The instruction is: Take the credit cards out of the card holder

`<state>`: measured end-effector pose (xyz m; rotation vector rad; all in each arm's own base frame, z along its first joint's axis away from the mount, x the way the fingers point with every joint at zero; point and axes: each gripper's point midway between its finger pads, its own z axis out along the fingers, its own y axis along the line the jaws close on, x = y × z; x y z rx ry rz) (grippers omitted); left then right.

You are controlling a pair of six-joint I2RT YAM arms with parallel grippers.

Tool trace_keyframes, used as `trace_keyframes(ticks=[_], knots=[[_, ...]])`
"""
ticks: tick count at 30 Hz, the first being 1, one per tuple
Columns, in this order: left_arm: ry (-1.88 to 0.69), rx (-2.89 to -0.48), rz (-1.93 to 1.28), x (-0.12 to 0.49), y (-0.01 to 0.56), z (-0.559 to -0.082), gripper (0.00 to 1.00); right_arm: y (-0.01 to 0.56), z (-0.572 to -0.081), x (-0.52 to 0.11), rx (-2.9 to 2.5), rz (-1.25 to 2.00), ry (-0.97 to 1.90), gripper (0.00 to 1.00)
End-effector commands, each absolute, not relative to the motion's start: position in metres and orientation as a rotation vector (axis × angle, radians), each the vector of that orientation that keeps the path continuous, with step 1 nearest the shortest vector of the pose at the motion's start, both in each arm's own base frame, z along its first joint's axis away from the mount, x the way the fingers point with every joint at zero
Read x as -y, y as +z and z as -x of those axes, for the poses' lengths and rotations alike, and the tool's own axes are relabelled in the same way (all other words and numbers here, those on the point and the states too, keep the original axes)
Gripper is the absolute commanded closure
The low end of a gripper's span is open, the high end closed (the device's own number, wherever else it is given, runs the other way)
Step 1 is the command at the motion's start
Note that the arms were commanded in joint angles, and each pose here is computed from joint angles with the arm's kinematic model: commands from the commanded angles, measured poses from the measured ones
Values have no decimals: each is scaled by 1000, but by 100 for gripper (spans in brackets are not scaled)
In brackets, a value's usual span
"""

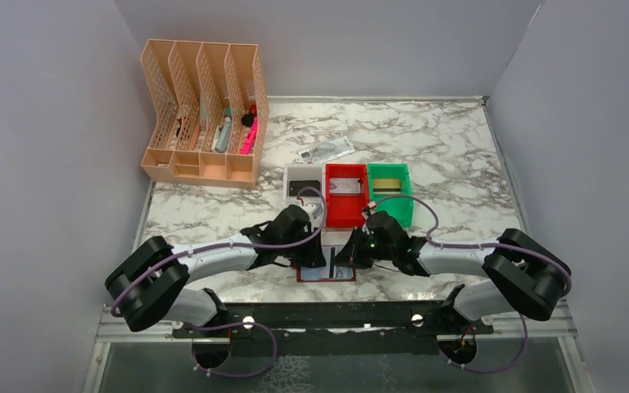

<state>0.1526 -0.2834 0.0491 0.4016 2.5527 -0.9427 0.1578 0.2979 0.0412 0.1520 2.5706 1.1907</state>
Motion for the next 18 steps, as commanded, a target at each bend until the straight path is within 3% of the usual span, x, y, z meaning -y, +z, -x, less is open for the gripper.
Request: trace_keyframes(ticks=[1, 7, 18], knots=[[-875, -2632, -392, 274, 22, -145, 70, 27, -156, -292, -2621, -217, 1156, 89], [-834, -2654, -386, 269, 13, -141, 77, 32, -154, -297, -2594, -231, 1242, 85], [-818, -2656, -389, 266, 10, -139, 80, 36, -151, -306, -2574, -215, 1338, 84]])
